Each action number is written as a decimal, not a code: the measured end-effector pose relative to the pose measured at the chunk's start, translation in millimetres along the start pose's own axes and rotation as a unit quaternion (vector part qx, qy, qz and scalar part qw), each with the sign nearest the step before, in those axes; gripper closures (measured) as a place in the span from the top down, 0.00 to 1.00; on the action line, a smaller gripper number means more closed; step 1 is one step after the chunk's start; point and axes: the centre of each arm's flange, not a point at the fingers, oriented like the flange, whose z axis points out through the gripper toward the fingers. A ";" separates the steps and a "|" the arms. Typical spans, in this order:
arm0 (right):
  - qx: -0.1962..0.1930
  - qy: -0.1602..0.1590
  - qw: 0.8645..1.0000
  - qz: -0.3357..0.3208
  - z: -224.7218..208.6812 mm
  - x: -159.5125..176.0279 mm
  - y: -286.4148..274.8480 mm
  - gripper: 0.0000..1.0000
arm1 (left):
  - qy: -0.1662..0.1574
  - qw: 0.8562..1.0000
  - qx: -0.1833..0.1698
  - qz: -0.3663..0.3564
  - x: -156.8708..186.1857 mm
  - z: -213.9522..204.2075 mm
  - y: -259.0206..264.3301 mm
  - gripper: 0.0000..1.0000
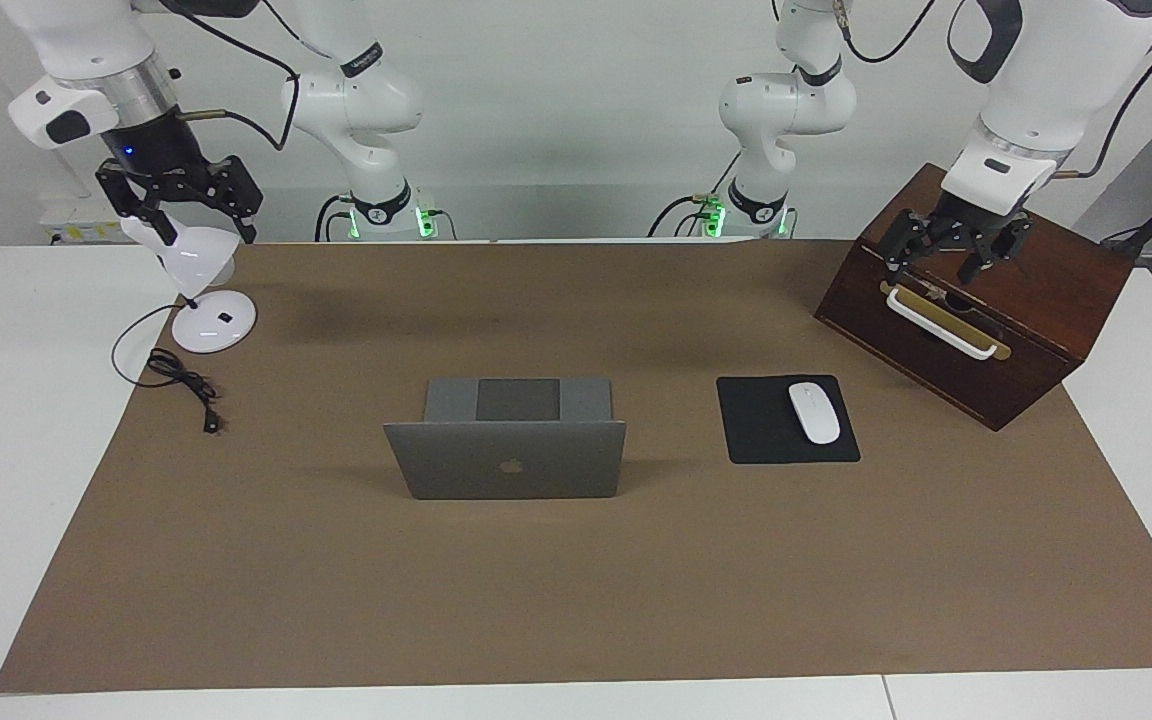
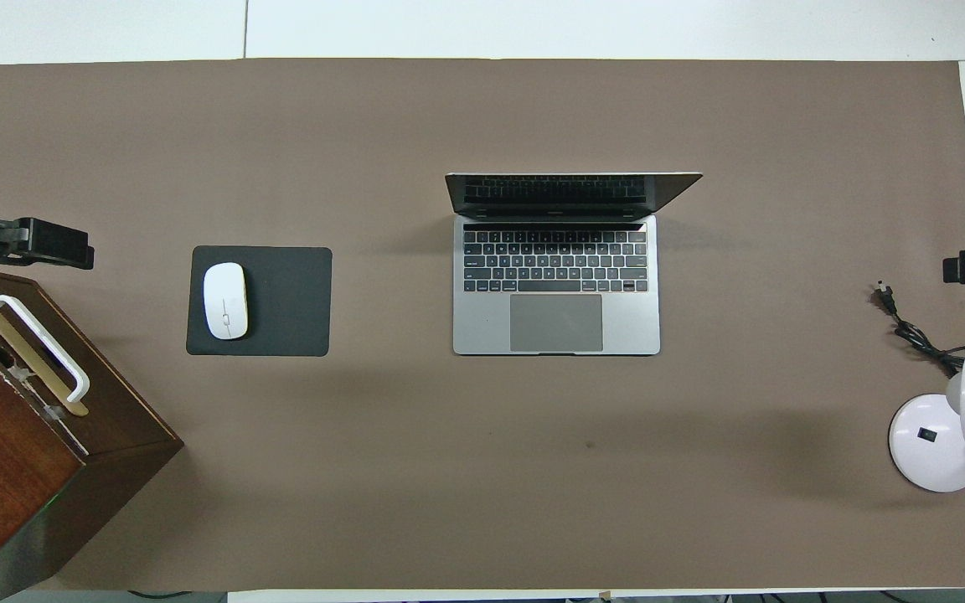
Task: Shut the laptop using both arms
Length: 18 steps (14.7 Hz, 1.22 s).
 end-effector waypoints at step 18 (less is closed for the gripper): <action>0.000 0.110 0.993 -0.029 113.2 187.9 -39.3 0.01 | 0.016 0.999 0.000 -0.031 3.3 -2.8 2.1 0.01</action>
